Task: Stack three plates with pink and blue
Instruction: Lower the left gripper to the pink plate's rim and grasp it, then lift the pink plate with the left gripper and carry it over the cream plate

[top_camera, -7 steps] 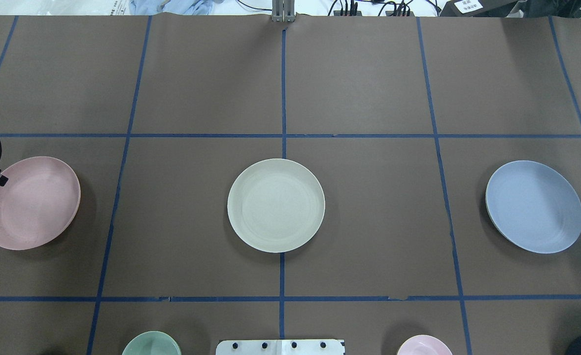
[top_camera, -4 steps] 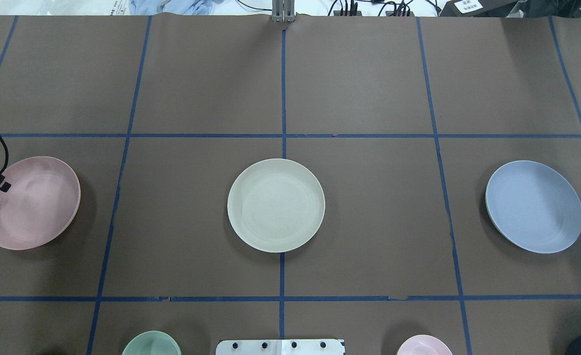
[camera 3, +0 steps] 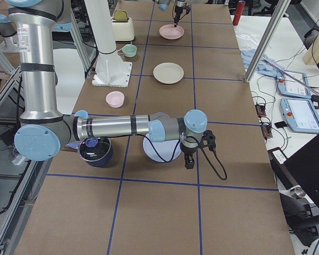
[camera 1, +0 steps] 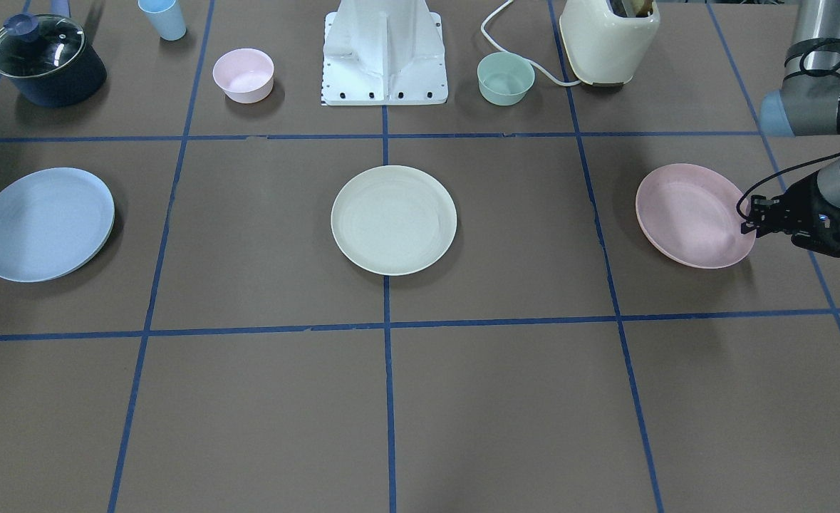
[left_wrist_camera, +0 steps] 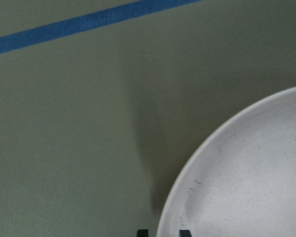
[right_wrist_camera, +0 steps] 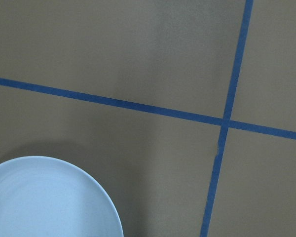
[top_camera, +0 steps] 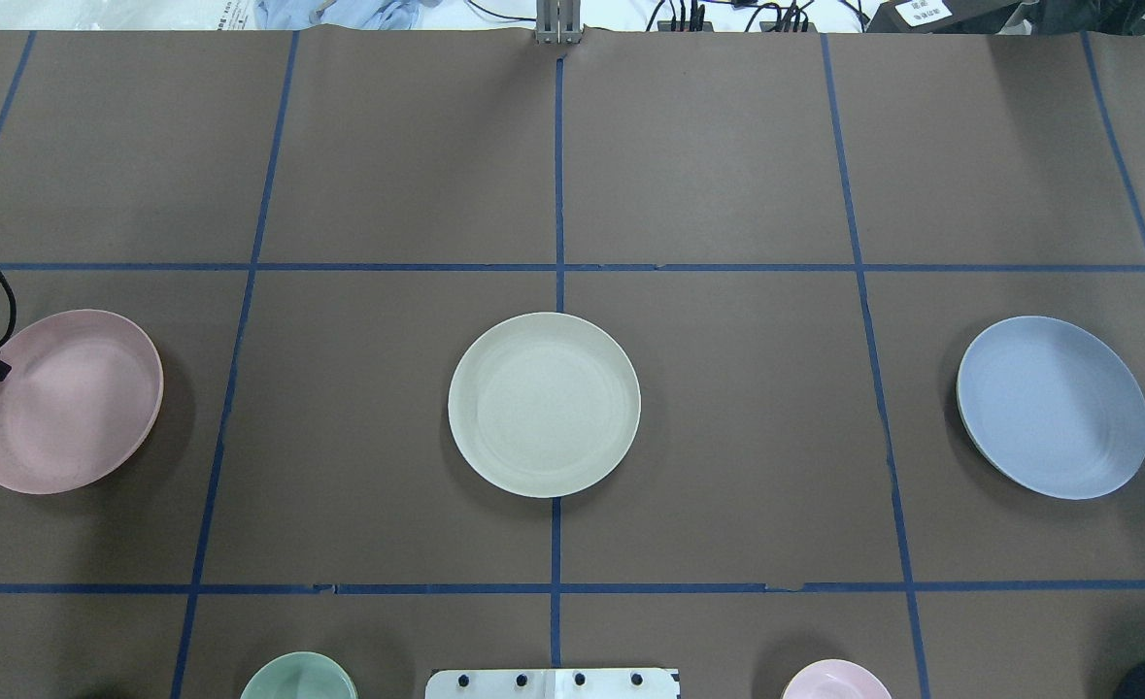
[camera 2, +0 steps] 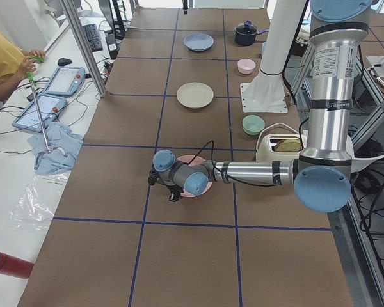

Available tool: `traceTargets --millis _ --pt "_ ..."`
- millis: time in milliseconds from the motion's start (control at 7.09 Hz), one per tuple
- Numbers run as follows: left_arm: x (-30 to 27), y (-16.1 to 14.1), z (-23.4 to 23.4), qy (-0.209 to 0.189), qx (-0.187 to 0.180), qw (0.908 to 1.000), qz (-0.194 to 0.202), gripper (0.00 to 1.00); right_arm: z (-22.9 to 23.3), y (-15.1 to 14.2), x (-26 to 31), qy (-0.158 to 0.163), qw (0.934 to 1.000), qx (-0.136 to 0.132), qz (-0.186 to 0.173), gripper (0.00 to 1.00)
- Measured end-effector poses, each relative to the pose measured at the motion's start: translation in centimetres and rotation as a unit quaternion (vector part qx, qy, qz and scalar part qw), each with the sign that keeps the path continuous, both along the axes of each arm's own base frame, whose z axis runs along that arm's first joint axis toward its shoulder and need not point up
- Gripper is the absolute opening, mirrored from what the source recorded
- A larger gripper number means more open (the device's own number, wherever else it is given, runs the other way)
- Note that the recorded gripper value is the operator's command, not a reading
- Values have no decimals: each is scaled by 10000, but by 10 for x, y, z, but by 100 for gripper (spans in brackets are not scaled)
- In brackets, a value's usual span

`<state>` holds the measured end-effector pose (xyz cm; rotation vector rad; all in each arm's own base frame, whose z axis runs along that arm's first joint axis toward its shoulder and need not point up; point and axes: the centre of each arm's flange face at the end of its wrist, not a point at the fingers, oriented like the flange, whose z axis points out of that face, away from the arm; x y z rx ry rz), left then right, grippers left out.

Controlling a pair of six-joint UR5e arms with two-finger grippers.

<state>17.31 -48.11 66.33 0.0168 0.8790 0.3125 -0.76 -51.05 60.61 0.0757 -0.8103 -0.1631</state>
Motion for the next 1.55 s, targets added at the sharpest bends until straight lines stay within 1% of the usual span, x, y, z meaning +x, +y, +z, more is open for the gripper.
traceTargets --millis 282,423,564,846,987,1128,1269,1551 --pt "2 -3 -6 40 23 10000 -4 0 0 0 0 0 10000 4 -7 100" --pt "5 -6 -22 174 75 9998 5 0 -1 0 -1 -11 10000 8 -10 100" --pt "11 -12 -57 453 55 9990 -19 0 -3 0 -1 -52 10000 16 -14 100" --pt "29 -37 -156 1000 -261 9939 -392 0 -7 -1 -3 -126 9999 32 -18 100" --pt "52 -46 -213 1251 -461 9898 -502 0 -9 -2 -3 -137 9999 41 -20 100" --pt "97 -40 -267 1429 -685 9865 -407 0 -10 -3 -3 -137 9999 48 -19 100" --pt "151 -27 -311 1497 -875 9845 -276 0 -11 -4 -4 -133 9999 65 -34 100" --pt "218 -12 -361 1501 -991 9834 -229 0 -9 -2 -5 -135 9998 151 -52 100"
